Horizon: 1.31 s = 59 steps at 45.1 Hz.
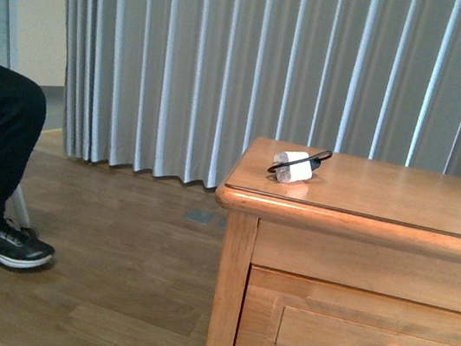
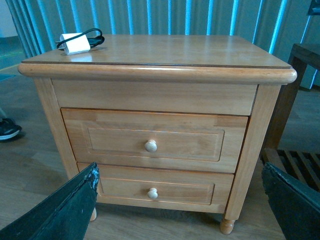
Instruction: Put charger into drawer
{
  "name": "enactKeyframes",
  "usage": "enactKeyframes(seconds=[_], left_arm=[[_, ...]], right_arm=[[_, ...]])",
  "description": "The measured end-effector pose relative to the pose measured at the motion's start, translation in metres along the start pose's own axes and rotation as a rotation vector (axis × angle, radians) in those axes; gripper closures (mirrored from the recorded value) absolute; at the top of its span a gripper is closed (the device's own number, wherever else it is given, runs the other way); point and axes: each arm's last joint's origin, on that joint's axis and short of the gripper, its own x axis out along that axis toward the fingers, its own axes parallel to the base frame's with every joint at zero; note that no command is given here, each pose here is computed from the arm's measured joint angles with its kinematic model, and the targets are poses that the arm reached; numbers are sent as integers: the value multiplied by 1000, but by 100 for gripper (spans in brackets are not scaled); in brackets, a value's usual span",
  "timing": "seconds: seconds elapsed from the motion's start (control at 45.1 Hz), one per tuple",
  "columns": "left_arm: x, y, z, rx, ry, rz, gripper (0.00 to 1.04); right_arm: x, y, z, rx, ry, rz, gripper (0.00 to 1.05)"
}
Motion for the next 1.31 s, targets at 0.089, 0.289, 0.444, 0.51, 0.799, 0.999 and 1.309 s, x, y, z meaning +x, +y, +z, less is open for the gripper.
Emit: enactKeyframes(seconds=[0.089,0.289,0.444,0.51,0.799,0.999,1.309], left_arm=[[0,0,0,0,0,0,6],[0,0,0,0,0,0,6],[0,0,0,0,0,0,6],[0,0,0,0,0,0,6],[0,0,0,0,0,0,6],[0,0,0,0,0,0,6],[0,0,0,0,0,0,6]], right_arm=[[0,0,0,0,0,0,8],[0,0,0,0,0,0,8],[0,0,1,-46,-5,-26,8],[4,4,2,-176,-7,-53,8],[59,30,13,-323,48,41,8],[134,45,-10,-376,77,60,8],[202,50,-71,-372,227,121,8]])
